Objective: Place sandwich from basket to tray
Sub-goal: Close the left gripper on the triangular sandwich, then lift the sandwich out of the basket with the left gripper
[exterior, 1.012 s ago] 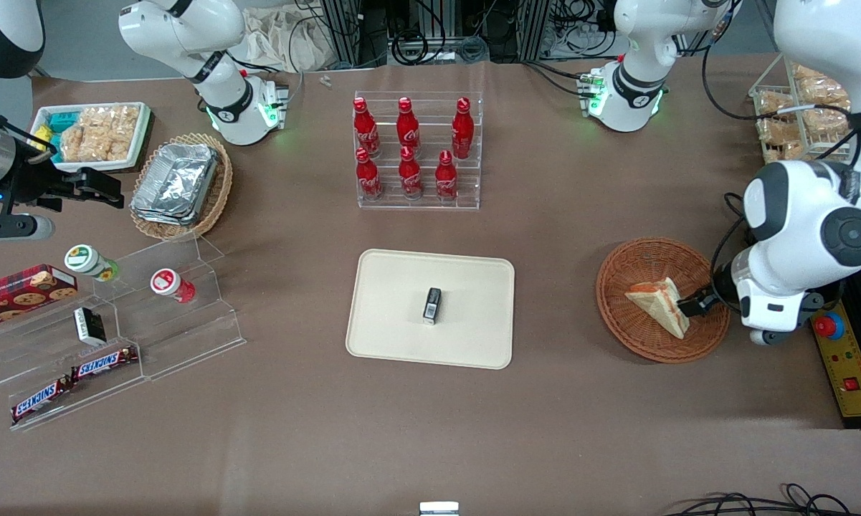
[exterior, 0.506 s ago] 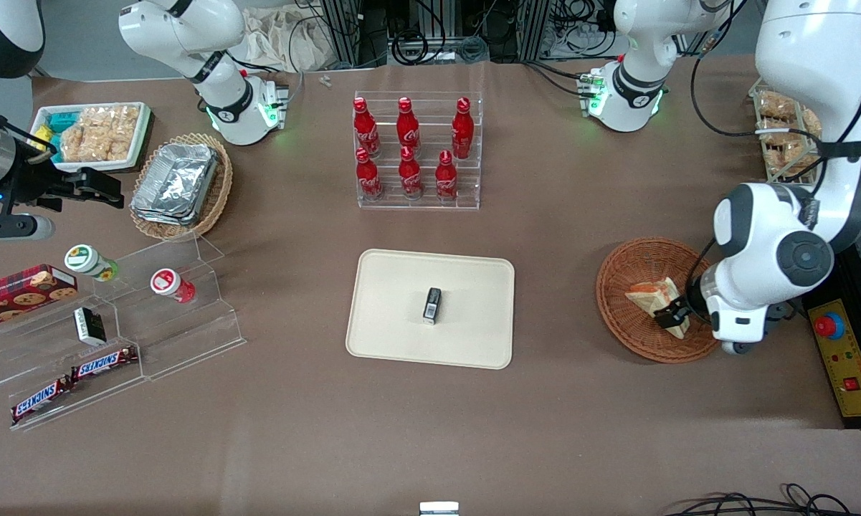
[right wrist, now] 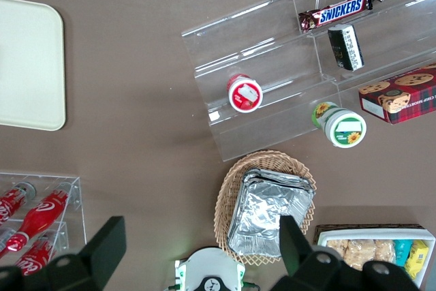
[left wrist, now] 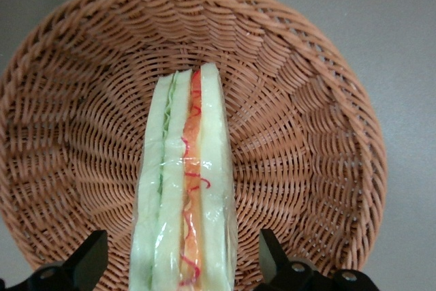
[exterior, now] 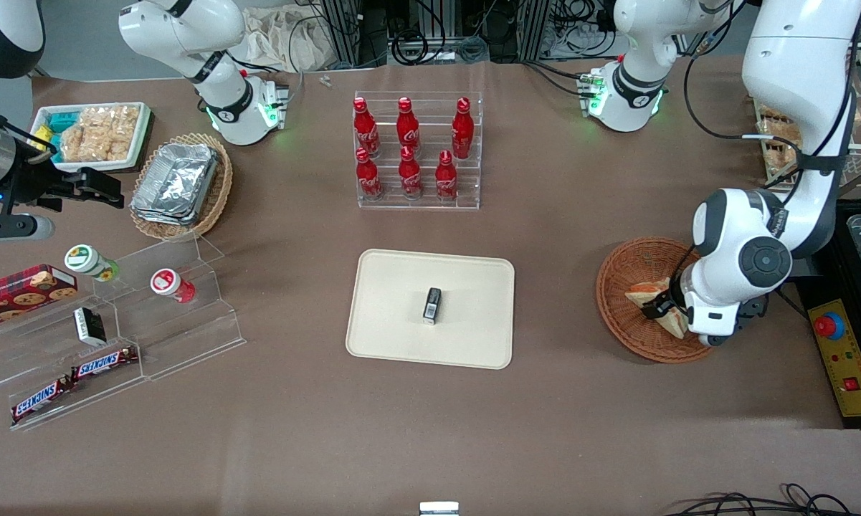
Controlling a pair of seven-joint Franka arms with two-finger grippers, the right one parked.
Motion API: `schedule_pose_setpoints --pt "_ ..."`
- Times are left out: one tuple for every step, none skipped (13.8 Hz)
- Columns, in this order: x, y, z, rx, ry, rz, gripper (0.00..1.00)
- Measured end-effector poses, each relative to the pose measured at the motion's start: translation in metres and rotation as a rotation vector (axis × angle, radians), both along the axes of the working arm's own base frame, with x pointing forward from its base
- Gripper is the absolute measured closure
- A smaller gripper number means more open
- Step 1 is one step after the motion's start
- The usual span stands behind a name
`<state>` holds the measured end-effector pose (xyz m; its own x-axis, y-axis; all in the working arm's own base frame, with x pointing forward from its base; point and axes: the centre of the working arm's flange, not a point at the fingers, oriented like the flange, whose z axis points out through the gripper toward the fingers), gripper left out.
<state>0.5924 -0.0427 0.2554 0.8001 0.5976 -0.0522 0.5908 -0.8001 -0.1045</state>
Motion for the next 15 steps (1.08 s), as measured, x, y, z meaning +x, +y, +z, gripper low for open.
schedule_pose_setpoints --pt "-0.002 0.000 -0.003 -0.001 -0.004 0.001 0.02" --pt "-0.002 0.000 -0.003 -0.001 -0.007 0.010 0.04" --pt "-0.001 0.001 -0.003 0.000 -0.010 0.023 0.15" --pt "-0.001 0.001 -0.003 0.001 -0.013 0.031 0.26" --pt "-0.001 0.001 -0.002 0.001 -0.014 0.034 0.38" --pt "0.000 0.002 0.000 0.002 -0.018 0.036 0.48" --pt "0.002 0.008 0.004 0.003 -0.022 0.046 0.58" --pt "0.004 0.017 0.011 0.006 -0.024 0.059 0.63" --pt "0.009 0.025 0.022 0.010 -0.024 0.068 0.67" --pt "0.014 0.030 0.039 0.015 -0.026 0.075 0.68" --pt "0.020 0.030 0.060 0.021 -0.024 0.077 0.70" --pt "0.027 0.027 0.085 0.026 -0.017 0.074 0.73" --pt "0.033 0.020 0.113 0.029 -0.009 0.065 0.79" --pt "0.038 0.009 0.143 0.029 -0.005 0.050 0.82" --pt "0.041 -0.004 0.172 0.026 -0.006 0.031 0.82"
